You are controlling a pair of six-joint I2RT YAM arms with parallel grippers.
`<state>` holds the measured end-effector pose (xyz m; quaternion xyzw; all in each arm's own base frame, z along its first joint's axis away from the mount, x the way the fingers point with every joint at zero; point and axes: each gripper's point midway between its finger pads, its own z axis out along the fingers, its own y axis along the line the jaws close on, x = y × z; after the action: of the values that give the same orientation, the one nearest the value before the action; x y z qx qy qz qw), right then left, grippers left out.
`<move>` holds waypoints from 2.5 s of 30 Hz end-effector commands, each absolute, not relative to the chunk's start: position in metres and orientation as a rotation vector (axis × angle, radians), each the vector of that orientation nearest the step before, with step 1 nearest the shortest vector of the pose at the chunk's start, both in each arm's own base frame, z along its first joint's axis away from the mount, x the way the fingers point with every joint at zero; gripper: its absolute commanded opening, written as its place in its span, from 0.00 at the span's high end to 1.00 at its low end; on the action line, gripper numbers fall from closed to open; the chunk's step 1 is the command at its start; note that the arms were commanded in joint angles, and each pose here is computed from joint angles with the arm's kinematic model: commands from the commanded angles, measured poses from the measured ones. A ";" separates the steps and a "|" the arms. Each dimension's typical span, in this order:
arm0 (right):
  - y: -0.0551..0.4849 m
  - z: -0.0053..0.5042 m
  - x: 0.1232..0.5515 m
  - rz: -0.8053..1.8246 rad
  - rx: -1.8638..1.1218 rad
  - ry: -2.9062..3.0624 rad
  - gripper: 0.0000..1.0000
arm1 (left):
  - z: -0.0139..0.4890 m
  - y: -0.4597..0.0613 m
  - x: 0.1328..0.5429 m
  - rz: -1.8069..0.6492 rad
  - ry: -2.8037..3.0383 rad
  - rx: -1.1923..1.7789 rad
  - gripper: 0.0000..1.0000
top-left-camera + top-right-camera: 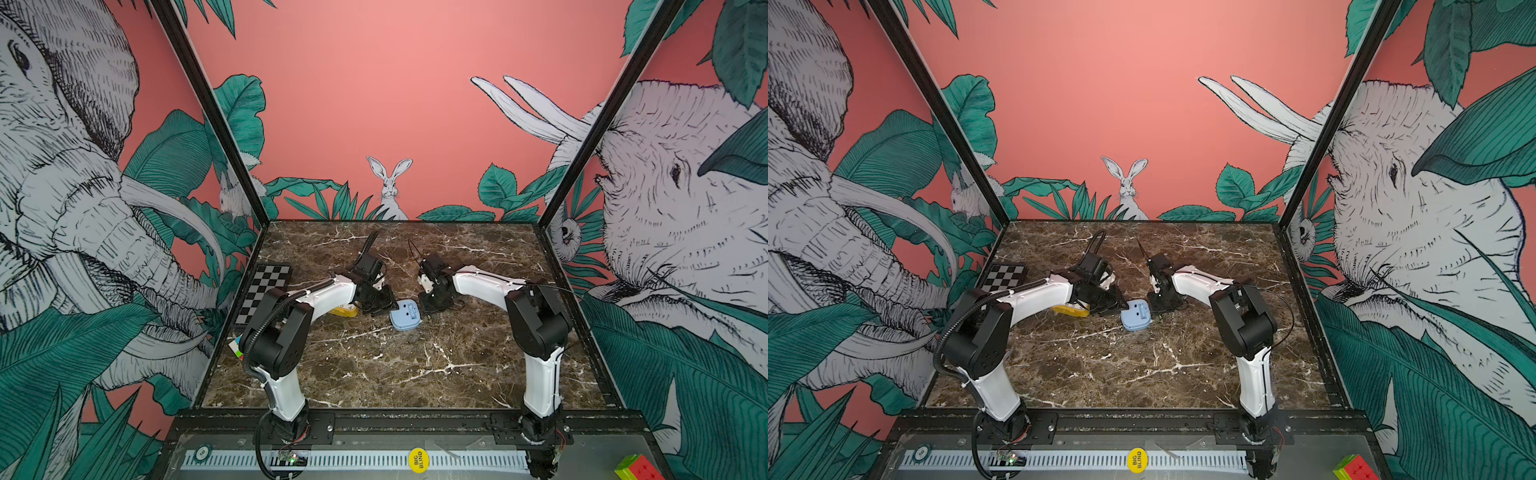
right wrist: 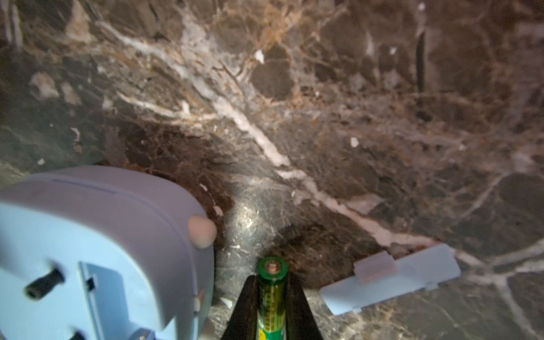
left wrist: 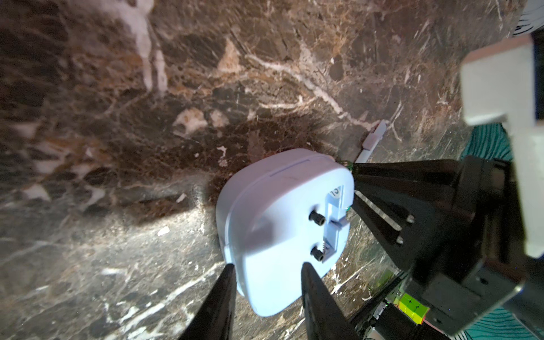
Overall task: Insert the battery into the alarm
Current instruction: Pick up the battery at the center of the board, then place the battery in the alarm.
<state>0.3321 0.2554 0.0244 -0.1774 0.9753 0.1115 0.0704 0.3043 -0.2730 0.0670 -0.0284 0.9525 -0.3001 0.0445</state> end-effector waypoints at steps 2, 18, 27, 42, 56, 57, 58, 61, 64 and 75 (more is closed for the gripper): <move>0.253 0.030 0.329 0.309 -0.547 2.945 0.93 | 0.076 -0.274 0.306 -0.914 2.880 -0.063 0.61; 0.301 0.128 0.364 0.735 -0.446 2.391 0.98 | 0.104 -0.275 0.307 -1.013 2.757 -0.118 0.62; 0.320 0.105 0.357 0.779 -0.481 2.335 0.99 | 0.108 -0.268 0.294 -1.027 2.751 -0.118 0.62; 0.322 0.072 0.343 0.667 -0.557 2.365 1.00 | 0.109 -0.256 0.281 -0.995 2.757 -0.124 0.62; 0.312 0.061 0.329 0.628 -0.567 2.370 1.00 | 0.108 -0.252 0.276 -0.976 2.766 -0.136 0.62; 0.312 0.062 0.328 0.628 -0.568 2.368 1.00 | 0.108 -0.252 0.276 -0.975 2.766 -0.136 0.62; 0.311 0.063 0.327 0.629 -0.565 2.369 1.00 | 0.108 -0.251 0.276 -0.975 2.766 -0.137 0.62; 0.310 0.069 0.323 0.638 -0.563 2.366 1.00 | 0.107 -0.251 0.276 -0.973 2.767 -0.138 0.62; 0.309 0.070 0.321 0.646 -0.556 2.377 1.00 | 0.106 -0.250 0.275 -0.971 2.768 -0.140 0.62; 0.305 0.054 0.314 0.638 -0.546 2.433 0.94 | 0.103 -0.247 0.273 -0.956 2.771 -0.158 0.62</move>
<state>0.3236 0.3129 0.0642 -0.2080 0.8967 0.2510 0.2994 0.2770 -0.2511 0.0969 -0.0497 0.9391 -0.3267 0.0941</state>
